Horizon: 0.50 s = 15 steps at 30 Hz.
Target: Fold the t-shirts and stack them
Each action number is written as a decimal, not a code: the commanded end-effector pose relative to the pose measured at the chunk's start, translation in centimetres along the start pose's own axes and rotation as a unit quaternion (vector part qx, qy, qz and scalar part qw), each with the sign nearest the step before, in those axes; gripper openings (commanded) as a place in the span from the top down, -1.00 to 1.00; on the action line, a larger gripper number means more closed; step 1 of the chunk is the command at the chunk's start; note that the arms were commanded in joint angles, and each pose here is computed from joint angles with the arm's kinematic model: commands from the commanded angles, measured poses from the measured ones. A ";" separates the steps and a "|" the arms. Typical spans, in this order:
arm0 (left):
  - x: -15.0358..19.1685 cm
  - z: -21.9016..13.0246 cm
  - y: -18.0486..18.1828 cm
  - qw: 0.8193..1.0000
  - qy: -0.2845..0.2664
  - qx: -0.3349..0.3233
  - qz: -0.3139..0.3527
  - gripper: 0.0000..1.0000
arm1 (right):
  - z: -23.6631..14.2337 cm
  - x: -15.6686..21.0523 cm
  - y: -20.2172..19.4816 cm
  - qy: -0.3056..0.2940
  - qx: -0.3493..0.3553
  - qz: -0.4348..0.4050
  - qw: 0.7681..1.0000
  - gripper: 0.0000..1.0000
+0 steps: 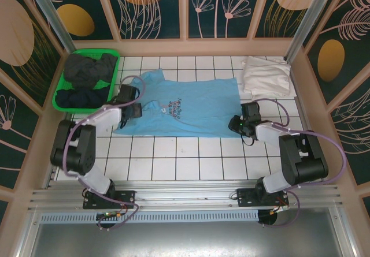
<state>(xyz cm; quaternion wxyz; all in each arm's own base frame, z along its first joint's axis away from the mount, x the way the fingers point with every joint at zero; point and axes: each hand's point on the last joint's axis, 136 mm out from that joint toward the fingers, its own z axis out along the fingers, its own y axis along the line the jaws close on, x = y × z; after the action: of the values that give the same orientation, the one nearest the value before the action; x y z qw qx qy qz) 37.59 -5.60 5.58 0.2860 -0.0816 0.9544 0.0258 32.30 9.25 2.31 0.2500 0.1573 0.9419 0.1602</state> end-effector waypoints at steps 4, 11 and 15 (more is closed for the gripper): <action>5.4 -0.8 -0.2 0.995 0.032 0.037 -0.088 0.23 | 0.7 1.3 -1.6 0.020 0.025 -0.003 0.999 0.47; 5.3 -1.4 0.9 0.996 0.022 0.012 -0.080 0.33 | 0.5 2.3 -3.7 0.030 0.055 0.031 0.998 0.52; 6.5 -0.9 0.8 0.996 0.043 0.014 -0.074 0.60 | -0.5 2.8 -4.4 0.023 0.055 0.046 0.997 0.52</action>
<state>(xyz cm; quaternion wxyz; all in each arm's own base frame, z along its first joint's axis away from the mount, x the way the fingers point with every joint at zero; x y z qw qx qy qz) 31.76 -5.76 2.96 0.2532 -0.1473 0.9560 -0.0128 31.93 8.02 1.94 0.2536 0.1803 0.9371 0.1585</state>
